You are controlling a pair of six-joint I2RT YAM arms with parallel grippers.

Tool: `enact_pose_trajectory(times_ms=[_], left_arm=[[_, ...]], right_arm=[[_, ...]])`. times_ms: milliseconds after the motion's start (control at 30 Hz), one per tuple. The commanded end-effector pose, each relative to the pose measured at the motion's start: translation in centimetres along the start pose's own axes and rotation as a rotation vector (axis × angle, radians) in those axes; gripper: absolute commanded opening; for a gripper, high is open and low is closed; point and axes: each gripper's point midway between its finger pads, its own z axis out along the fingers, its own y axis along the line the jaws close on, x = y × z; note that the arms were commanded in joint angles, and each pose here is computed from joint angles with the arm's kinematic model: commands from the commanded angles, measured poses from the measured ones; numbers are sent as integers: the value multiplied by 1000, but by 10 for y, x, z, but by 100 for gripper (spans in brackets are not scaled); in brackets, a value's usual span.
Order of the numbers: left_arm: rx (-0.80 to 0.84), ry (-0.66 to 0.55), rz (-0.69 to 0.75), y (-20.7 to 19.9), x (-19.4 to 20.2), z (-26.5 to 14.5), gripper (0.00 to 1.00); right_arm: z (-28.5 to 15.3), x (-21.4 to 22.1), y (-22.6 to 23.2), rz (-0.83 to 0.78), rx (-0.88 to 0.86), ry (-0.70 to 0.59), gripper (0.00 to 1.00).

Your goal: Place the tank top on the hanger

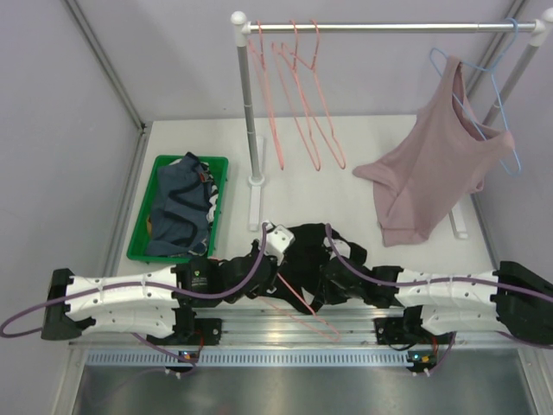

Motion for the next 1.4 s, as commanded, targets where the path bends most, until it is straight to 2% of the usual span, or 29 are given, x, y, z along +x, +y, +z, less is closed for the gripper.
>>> enact_pose_trajectory(times_ms=[0,133,433,700,1367], left_arm=[[-23,-60,-18,4,-22,-8,0],[-50,-84,-41,11,-26,-12,0],[-164,-134,-89,32,-35,-16,0],[-341,-162,-142,58,-33,-16,0],[-442,-155,-120,68,-27,-9,0]], right_arm=[[-1,-8,-2,23,16,-39,14],[-9,-7,-13,33,31,-55,0],[-31,-7,-26,72,14,-103,0],[-52,-14,-27,69,11,-134,0],[-95,-47,3,21,-49,-188,0]])
